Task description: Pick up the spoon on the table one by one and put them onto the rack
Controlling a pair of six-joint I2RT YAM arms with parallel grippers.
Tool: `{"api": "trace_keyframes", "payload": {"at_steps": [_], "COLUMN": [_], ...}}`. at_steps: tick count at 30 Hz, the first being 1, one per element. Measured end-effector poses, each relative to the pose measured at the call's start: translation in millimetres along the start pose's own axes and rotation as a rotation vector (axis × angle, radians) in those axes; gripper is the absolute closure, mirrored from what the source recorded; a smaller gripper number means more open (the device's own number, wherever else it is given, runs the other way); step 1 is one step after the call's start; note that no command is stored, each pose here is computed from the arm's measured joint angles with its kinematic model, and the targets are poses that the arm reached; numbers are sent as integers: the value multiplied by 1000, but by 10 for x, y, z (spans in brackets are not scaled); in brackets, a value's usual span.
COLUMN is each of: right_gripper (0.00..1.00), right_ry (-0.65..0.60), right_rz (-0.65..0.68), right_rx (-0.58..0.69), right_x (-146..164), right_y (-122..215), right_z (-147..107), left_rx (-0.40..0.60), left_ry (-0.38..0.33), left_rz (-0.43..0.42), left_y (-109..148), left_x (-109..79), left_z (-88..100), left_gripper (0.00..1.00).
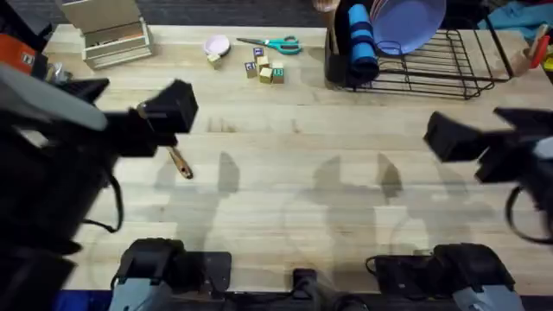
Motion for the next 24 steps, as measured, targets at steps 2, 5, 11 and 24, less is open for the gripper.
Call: {"api": "trace_keyframes", "payload": {"at_steps": [2, 5, 11, 24], "right_gripper": [9, 9, 9, 9], "right_ry": [0, -1, -3, -5], "right_rz": [1, 2, 6, 9], "right_rx": [15, 36, 117, 165], "right_x": [-9, -20, -39, -51], "right_y": [23, 47, 36, -115], "right_z": [179, 419, 776, 928], "left_rx": [14, 37, 99, 161], "left_ry": [-1, -2, -4, -7], "left_rz": [3, 7, 12, 23], "left_y": [22, 47, 53, -45], "left_x": [-7, -17, -37, -41], "left_z": [138, 328, 624, 729], "left_gripper": [7, 7, 7, 7]}}
Point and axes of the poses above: each hand's point on the last joint's axis, 136 mm out from that joint toward the fingers, its own y axis back along the fingers, its own x axis along the line the jaws close on, z = x × y, the point moved 7 cm from there along y, back along the fingers, and after that the axes turned 3 degrees about y, right-handed, at the moved point
